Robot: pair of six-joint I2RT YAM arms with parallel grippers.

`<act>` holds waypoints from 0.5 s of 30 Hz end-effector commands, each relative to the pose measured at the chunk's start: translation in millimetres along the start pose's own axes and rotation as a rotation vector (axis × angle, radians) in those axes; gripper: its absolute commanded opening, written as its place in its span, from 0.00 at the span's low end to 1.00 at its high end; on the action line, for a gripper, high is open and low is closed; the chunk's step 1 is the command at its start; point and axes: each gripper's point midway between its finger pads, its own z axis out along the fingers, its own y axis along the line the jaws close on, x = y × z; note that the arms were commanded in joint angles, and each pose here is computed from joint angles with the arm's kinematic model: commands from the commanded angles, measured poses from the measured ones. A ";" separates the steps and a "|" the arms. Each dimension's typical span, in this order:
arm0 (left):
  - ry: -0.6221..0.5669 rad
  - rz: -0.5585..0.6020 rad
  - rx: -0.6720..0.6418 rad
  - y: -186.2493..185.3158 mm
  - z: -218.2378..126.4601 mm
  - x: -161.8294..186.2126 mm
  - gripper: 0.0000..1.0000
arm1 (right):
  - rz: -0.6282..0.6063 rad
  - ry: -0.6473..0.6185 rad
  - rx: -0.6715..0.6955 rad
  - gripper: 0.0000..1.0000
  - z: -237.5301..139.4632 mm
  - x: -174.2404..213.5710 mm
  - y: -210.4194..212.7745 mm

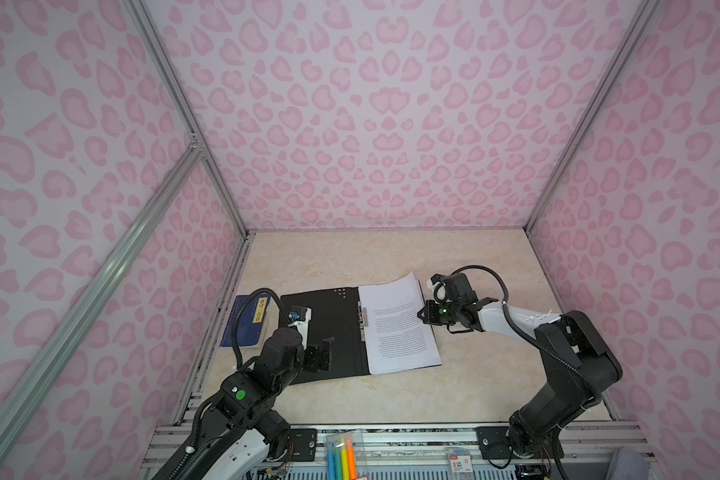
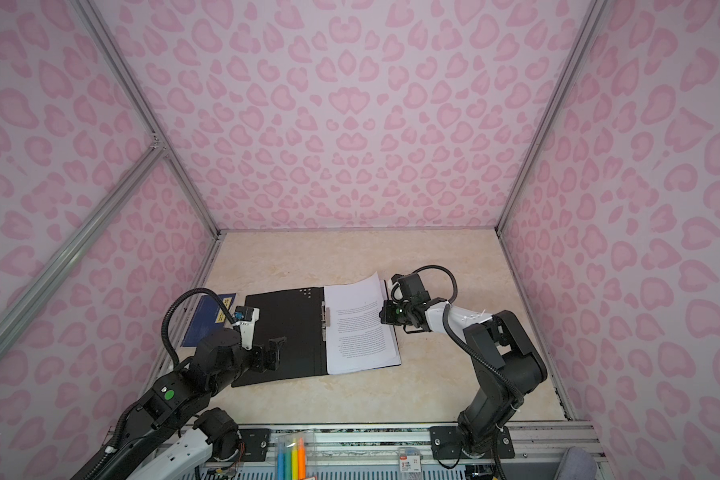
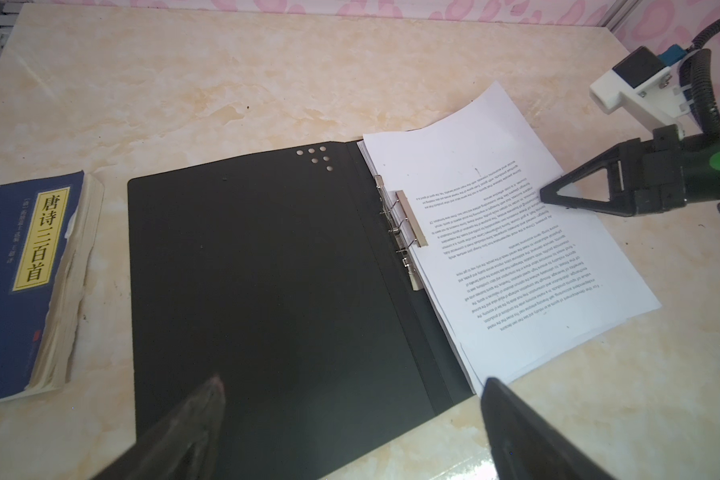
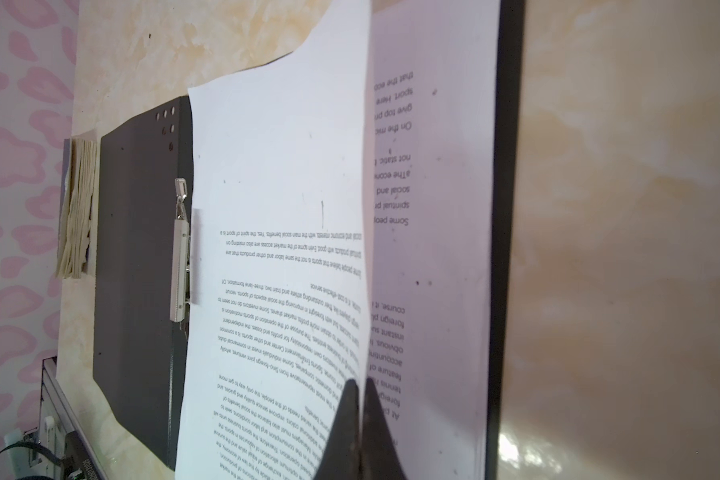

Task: Put the files into the folder
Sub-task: 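Lower the text sheet onto the folder stack with the right gripper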

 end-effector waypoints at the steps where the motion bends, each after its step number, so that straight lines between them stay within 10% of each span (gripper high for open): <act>1: -0.013 0.003 0.013 -2.3 0.1 -2.6 0.98 | -0.005 -0.018 0.007 0.00 0.0 -1.7 -1.2; 15: -0.014 0.004 0.017 -3.1 0.0 -2.9 0.97 | -0.004 -0.002 0.006 0.00 3.4 4.0 -0.8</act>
